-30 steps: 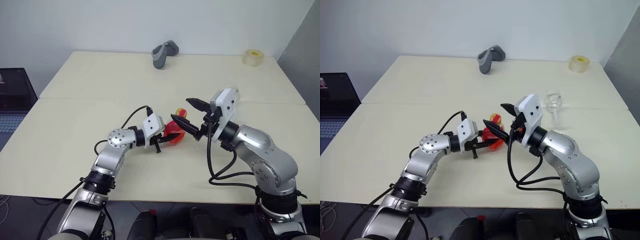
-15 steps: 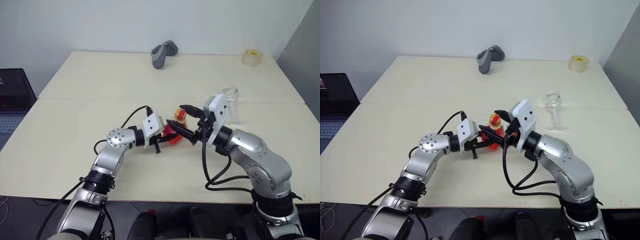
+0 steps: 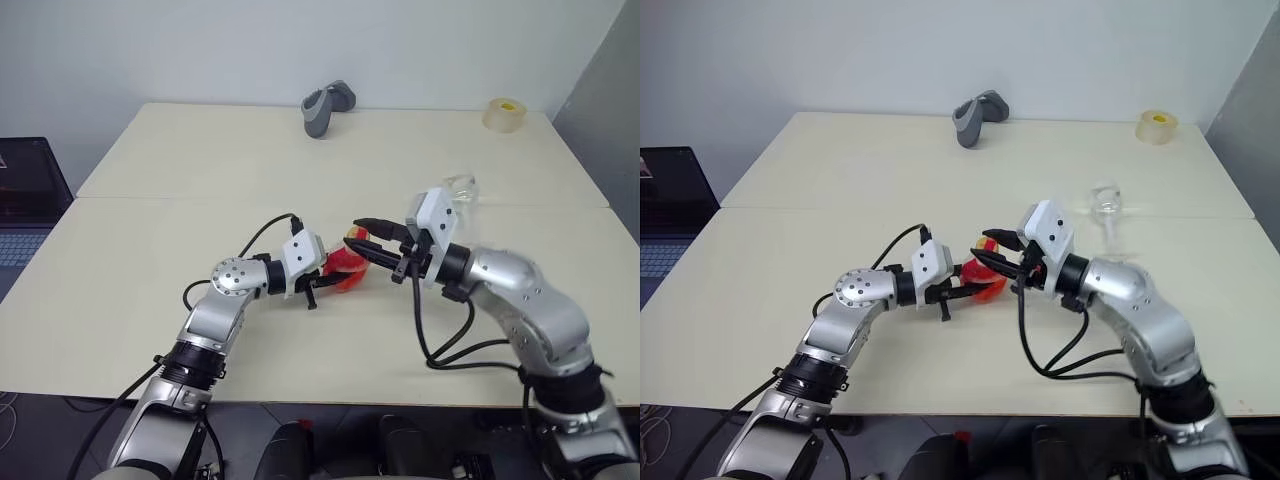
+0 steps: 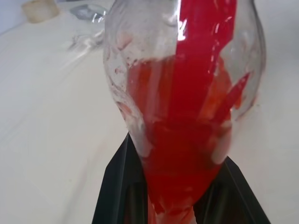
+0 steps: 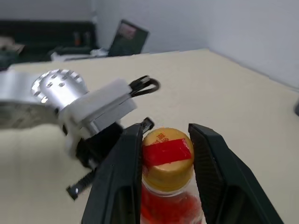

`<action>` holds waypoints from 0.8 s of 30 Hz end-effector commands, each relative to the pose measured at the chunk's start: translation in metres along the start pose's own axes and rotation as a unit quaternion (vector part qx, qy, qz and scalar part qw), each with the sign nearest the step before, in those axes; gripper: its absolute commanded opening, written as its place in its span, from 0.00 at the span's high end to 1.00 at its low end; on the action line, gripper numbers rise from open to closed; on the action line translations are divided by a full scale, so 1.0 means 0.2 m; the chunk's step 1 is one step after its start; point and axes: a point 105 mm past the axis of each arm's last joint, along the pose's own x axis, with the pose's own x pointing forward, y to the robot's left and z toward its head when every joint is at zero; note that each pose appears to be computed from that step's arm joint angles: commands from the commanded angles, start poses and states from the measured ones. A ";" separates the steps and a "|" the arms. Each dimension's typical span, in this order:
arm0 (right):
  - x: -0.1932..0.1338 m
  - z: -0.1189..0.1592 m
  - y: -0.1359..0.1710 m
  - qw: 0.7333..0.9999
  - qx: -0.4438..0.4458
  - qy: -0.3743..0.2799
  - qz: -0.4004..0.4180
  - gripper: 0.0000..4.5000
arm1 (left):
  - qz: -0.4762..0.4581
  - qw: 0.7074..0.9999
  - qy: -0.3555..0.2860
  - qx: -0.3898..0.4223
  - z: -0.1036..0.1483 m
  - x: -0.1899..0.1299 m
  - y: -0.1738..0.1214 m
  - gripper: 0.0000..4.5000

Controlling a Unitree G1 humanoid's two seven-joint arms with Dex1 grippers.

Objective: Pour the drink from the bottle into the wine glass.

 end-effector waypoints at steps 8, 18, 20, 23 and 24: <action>-0.05 -0.01 -0.02 0.950 -0.107 0.079 0.282 0.74 | -0.057 0.997 -0.021 0.052 0.12 -0.03 -0.07 0.83; -0.09 0.16 -0.08 0.995 -0.051 -0.024 0.085 0.20 | 0.058 0.995 -0.076 -0.009 0.18 0.03 0.04 0.83; -0.11 0.18 -0.05 0.997 -0.039 -0.037 0.054 0.12 | 0.067 0.994 -0.079 -0.017 0.18 0.03 0.04 0.83; -0.10 0.18 -0.05 0.998 -0.026 -0.053 -0.027 0.12 | 0.073 0.994 -0.080 -0.026 0.17 0.04 0.03 0.84; -0.08 0.17 -0.05 0.997 -0.026 -0.054 -0.050 0.12 | 0.075 0.993 -0.081 -0.028 0.17 0.05 0.03 0.84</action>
